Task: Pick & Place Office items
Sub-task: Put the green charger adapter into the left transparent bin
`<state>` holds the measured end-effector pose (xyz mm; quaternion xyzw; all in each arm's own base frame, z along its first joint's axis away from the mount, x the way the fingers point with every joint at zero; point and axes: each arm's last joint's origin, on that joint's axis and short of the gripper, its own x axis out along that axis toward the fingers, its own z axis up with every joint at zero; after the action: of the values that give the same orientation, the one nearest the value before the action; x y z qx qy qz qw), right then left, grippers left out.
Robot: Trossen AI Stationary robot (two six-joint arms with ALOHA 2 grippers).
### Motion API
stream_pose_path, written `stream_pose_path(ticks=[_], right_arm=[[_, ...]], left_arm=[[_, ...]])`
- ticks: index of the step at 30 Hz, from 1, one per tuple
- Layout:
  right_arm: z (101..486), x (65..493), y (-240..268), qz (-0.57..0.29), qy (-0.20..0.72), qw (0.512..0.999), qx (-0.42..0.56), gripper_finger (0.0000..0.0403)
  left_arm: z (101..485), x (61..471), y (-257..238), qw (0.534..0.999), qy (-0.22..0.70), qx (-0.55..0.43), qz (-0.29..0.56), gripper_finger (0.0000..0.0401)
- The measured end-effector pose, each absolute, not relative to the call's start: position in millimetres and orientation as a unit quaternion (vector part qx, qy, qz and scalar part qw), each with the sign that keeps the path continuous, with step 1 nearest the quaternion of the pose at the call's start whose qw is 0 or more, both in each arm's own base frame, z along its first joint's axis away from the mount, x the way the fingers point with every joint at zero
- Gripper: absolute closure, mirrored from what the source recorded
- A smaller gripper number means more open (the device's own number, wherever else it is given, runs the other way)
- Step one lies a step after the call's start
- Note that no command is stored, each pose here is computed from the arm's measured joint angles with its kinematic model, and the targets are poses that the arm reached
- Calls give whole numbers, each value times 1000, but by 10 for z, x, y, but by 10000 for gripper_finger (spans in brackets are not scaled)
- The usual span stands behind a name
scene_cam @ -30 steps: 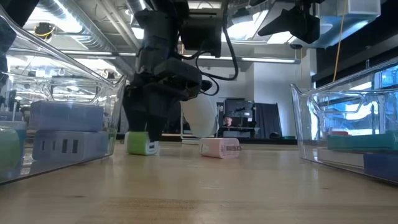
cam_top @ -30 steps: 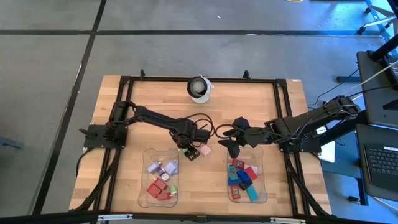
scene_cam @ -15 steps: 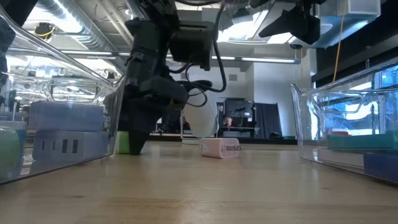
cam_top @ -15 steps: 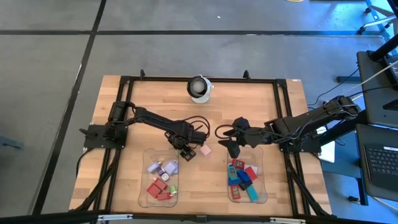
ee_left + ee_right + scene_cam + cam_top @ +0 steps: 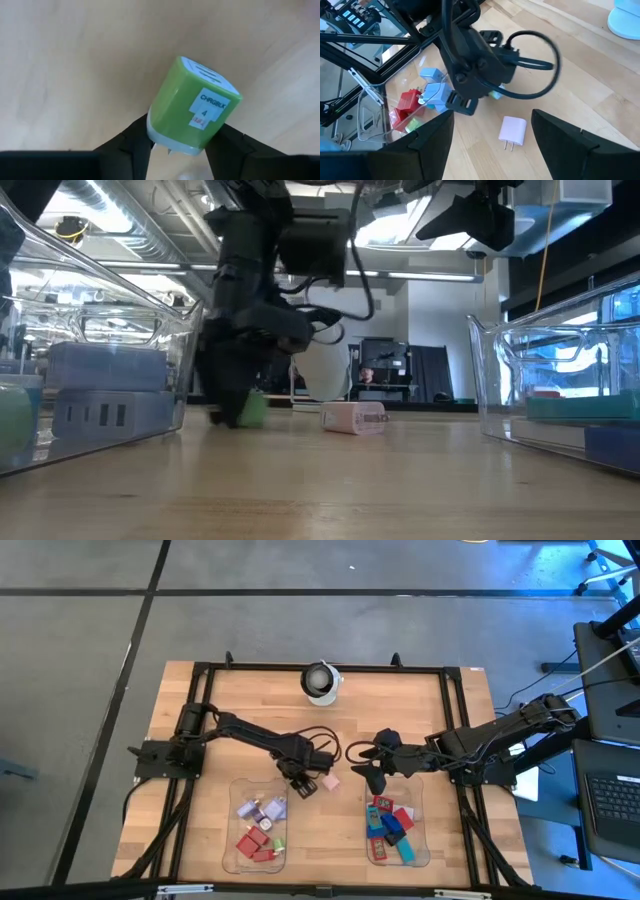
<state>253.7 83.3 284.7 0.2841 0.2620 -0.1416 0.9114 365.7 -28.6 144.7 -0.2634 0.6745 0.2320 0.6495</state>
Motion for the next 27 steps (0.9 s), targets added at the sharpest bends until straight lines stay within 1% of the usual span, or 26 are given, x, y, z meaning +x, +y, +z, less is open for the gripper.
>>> stream_pose_path(ticks=[4, 12, 16, 19, 21, 27], right_arm=[[2847, 2537, 834, -142, 262, 911, 284, 133], [2847, 2538, 834, -140, 263, 911, 285, 133], [2844, 2537, 846, -123, 273, 908, 293, 133], [2842, 2536, 857, -111, 281, 901, 310, 133], [2841, 2532, 868, -108, 283, 901, 311, 133], [2835, 2525, 873, -109, 287, 900, 309, 133]], left_arm=[[1541, 3747, -271, 677, 655, -244, 229, 260], [1806, 3923, -295, 721, 630, -218, 189, 261], [1965, 3985, -342, 741, 624, -193, 159, 261], [2135, 3936, -388, 752, 620, -174, 141, 261], [2267, 3879, -411, 763, 609, -162, 144, 261], [2862, 3636, -462, 825, 525, -139, 156, 261]])
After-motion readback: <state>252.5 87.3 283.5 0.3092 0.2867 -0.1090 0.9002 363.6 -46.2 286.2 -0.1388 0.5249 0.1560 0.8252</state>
